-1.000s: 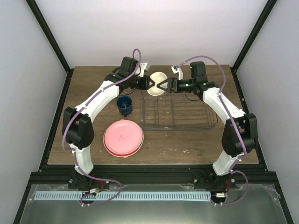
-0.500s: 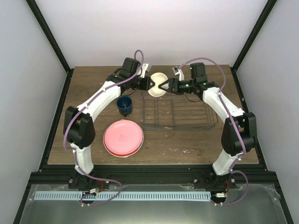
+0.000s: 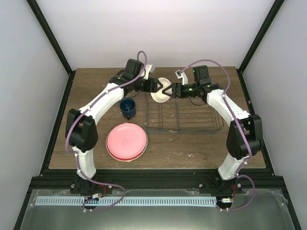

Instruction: Load the mixed dishes into the dish rack

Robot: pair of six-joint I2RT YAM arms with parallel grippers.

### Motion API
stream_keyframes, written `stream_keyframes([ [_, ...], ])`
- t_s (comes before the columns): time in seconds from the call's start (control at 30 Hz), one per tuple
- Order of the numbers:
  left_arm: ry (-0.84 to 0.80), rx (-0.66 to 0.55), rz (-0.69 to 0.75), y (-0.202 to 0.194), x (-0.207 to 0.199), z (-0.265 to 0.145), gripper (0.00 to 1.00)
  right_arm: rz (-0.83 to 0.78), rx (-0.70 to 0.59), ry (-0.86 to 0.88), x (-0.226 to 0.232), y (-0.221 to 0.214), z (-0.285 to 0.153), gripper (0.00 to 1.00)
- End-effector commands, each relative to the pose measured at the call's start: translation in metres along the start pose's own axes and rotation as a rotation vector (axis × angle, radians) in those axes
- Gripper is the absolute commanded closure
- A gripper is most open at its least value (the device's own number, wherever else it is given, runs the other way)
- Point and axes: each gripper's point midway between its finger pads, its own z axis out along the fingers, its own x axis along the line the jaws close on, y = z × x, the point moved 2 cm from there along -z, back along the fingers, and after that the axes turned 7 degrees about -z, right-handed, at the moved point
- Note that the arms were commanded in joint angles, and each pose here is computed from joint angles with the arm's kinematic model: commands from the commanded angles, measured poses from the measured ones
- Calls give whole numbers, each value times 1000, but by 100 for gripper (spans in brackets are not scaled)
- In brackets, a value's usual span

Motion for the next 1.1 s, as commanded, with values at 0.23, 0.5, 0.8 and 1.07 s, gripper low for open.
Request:
stream_keyframes([
  [0.23, 140, 20, 16, -1, 37, -37, 22, -123, -21, -278, -9, 29, -27, 81],
  [0.5, 251, -15, -3, 11, 71, -71, 21, -110, -7, -627, -30, 26, -72, 85],
  [0.8, 215, 9, -15, 5, 71, -62, 21, -114, 53, -960, -36, 11, -114, 87],
  [1.07, 207, 23, -3, 1, 73, -59, 22, -58, 248, -1162, -58, -37, -123, 87],
])
